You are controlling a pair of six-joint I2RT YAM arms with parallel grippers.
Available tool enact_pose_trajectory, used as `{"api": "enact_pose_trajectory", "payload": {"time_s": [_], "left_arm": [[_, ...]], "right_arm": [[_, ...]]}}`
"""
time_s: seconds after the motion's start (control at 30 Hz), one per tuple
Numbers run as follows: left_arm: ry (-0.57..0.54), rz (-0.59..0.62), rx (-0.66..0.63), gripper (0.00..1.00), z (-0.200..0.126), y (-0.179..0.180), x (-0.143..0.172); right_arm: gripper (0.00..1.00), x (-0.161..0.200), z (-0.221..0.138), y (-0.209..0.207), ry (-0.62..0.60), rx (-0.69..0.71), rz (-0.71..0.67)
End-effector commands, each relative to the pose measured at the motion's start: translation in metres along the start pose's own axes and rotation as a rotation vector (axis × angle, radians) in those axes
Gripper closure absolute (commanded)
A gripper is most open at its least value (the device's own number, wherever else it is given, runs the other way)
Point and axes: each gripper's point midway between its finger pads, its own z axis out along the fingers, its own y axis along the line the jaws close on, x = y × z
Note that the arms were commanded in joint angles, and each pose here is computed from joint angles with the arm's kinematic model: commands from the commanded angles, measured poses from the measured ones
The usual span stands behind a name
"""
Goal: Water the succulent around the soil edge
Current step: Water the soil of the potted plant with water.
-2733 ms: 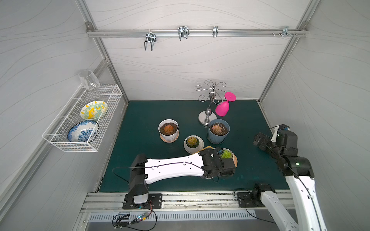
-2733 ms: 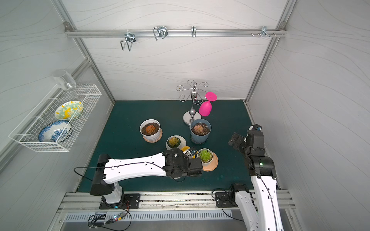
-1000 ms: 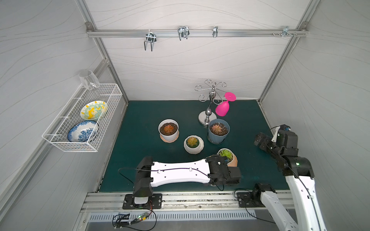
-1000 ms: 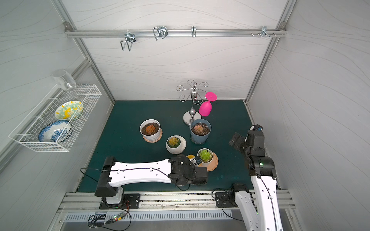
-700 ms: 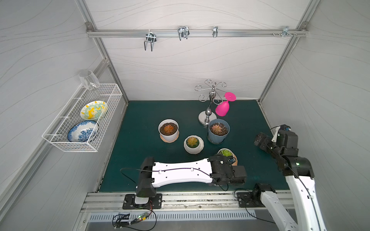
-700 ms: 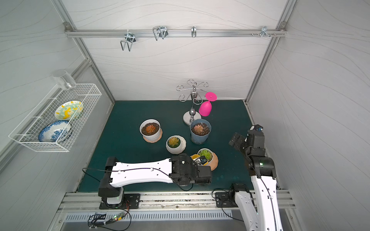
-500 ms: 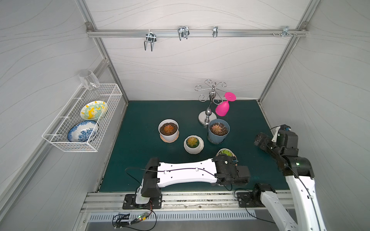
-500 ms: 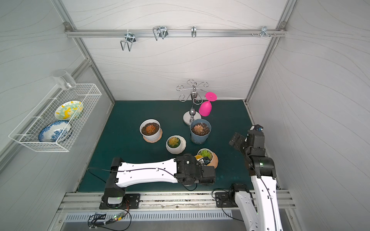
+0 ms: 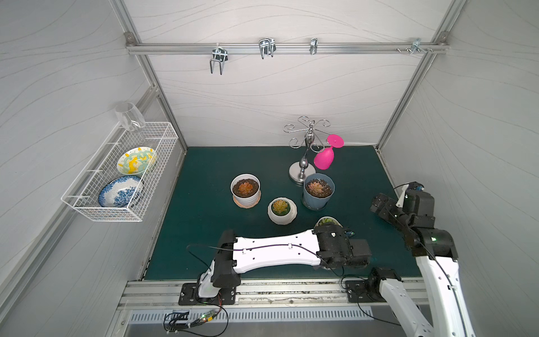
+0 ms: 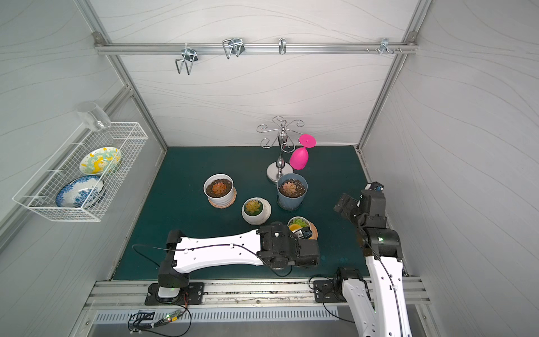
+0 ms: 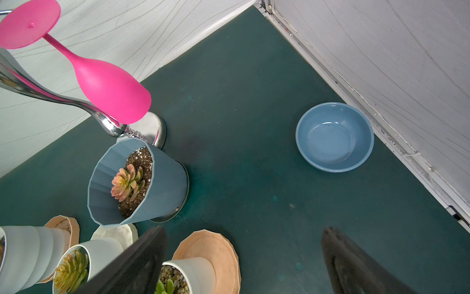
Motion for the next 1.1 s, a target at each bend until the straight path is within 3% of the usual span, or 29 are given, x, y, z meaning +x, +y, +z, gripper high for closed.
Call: {"api": "enact_pose_trajectory", "payload": {"time_s": [0.0,1.07], "left_arm": [[-0.004,-0.028,-0.028,1.0,-0.004,0.014,-0.002],[-0.045,-0.119,-0.036,1.0,-0.002,0.052,-0.004]], "right_arm": [[0.01,-0.003,-0.003,0.0,-0.007,-0.001,-0.003],[0.01,-0.003,-0.003,0.001,-0.007,-0.01,0.001]]}}
